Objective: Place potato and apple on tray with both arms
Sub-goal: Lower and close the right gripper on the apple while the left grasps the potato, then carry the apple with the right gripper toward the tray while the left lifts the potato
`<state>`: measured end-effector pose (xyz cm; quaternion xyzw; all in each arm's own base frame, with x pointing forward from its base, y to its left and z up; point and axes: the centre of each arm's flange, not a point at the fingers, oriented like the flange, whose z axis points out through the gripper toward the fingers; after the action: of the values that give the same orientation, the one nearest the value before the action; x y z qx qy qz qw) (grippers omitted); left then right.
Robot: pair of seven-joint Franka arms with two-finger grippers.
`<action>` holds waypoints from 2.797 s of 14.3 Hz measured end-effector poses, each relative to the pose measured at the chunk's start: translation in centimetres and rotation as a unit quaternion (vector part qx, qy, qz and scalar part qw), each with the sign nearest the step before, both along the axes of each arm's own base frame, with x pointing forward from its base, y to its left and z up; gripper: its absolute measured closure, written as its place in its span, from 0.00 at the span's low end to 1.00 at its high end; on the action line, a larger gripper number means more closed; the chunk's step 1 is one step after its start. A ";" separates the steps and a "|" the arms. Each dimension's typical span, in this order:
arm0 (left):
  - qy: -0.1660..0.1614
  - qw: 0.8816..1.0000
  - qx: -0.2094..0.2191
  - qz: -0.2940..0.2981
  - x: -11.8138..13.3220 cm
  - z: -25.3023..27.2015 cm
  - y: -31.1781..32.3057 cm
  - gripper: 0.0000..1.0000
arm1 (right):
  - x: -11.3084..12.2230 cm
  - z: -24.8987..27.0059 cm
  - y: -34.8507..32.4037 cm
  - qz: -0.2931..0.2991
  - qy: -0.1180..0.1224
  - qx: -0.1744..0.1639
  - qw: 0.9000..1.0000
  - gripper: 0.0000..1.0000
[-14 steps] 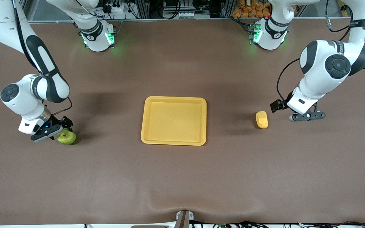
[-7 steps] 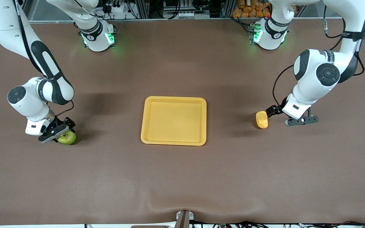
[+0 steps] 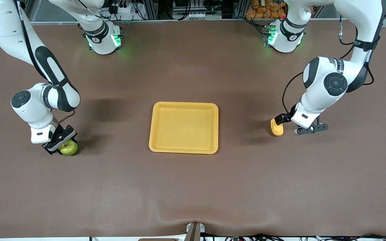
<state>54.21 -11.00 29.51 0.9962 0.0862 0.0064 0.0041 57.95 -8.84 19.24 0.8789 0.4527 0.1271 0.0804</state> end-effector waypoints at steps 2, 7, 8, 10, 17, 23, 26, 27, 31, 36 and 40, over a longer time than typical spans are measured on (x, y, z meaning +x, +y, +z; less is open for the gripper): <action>0.002 1.000 -0.001 0.000 0.0 -0.7 0.0 0.00 | 0.0 0.0 0.0 0.008 0.000 -0.002 1.000 0.16; -0.006 1.000 -0.008 0.001 -0.1 -3.8 0.0 0.00 | 1.3 1.1 0.5 0.064 -0.016 -0.021 0.998 0.16; -0.005 1.000 -0.009 0.001 -0.2 -4.4 0.0 0.00 | 1.7 1.5 1.0 0.071 -0.021 -0.021 0.997 0.16; -0.005 1.000 -0.011 0.001 -0.2 -5.4 -0.1 0.00 | 2.3 2.0 2.2 0.081 -0.028 -0.019 0.996 0.16; -0.003 1.000 -0.013 0.001 -0.3 -7.2 -0.1 0.15 | 3.1 2.7 3.3 0.109 -0.033 -0.022 0.993 0.16; -0.004 1.000 -0.016 0.002 -0.3 -8.3 -0.2 0.27 | 3.3 3.4 6.5 0.152 0.007 -0.003 0.988 0.16; -0.004 1.000 -0.017 0.002 -0.3 -8.7 -0.2 0.32 | 3.6 5.6 9.8 0.184 0.035 0.016 0.982 0.16; -0.004 1.000 -0.017 0.002 -0.3 -8.7 -0.2 0.39 | 3.6 6.3 10.9 0.197 0.046 0.022 0.979 0.16; -0.004 1.000 -0.017 0.002 -0.3 -8.7 -0.2 0.51 | 4.0 8.8 14.2 0.259 0.092 0.037 0.961 0.16; -0.005 1.000 -0.017 0.002 -0.2 -8.6 -0.2 0.51 | 3.7 10.6 17.5 0.298 0.128 0.052 0.945 0.16; -0.011 1.000 -0.018 0.001 0.2 -8.1 -0.2 0.51 | 2.9 11.2 20.5 0.324 0.135 0.058 0.935 0.16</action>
<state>54.41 -11.24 21.38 0.9958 0.0870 0.0157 0.0228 60.84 11.62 30.45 0.6965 0.7114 0.0519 -0.0781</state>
